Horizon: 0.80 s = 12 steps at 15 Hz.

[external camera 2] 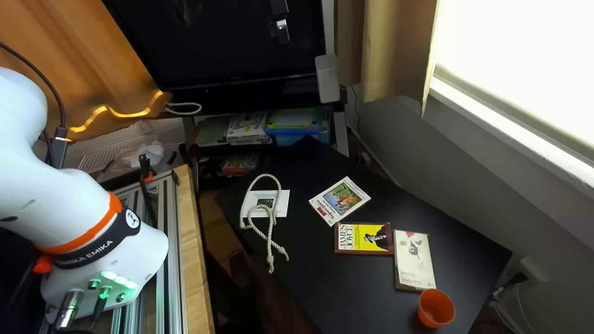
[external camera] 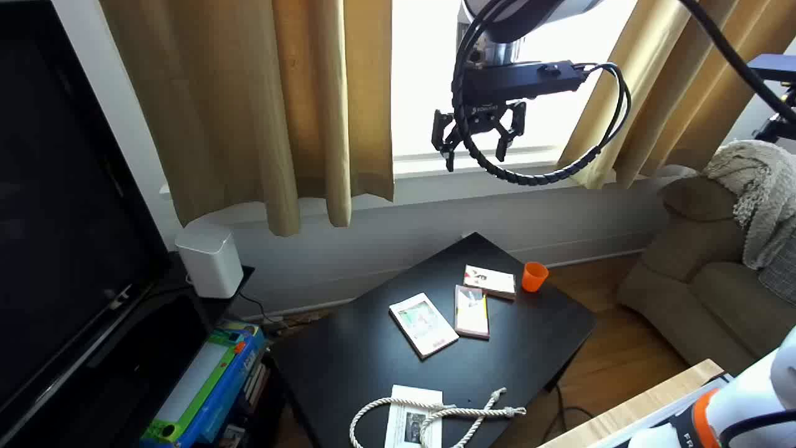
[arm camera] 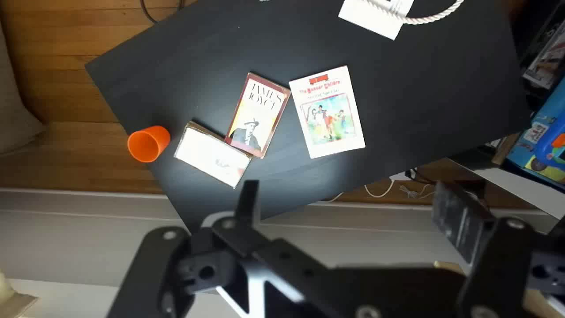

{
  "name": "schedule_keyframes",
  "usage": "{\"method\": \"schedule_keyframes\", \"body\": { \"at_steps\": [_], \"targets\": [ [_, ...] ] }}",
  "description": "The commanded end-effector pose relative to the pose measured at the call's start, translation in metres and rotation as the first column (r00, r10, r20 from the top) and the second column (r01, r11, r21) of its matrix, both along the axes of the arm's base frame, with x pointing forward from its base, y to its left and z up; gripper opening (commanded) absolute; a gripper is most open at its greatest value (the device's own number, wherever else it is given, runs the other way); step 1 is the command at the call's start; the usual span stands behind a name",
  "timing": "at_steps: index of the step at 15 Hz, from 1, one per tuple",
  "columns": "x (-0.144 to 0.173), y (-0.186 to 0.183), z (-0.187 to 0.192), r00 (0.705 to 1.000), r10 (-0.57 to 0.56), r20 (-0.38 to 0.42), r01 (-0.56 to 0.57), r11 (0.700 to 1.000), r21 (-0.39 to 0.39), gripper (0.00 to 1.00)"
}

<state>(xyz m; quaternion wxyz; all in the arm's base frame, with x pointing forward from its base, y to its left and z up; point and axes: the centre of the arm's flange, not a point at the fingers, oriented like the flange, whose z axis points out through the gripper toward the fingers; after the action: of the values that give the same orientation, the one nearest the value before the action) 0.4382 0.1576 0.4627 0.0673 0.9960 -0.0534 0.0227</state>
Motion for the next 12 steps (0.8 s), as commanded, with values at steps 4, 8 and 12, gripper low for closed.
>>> {"method": "schedule_keyframes", "body": {
  "at_steps": [4, 8, 12],
  "targets": [
    [0.000, 0.000, 0.000, 1.000, 0.000, 0.000, 0.000, 1.000, 0.000, 1.00],
    [0.005, -0.005, -0.008, 0.999, -0.029, -0.013, 0.029, 1.000, -0.008, 1.00],
    [0.027, -0.022, -0.060, 0.992, -0.114, -0.047, 0.114, 0.993, -0.015, 1.00]
  ]
}}
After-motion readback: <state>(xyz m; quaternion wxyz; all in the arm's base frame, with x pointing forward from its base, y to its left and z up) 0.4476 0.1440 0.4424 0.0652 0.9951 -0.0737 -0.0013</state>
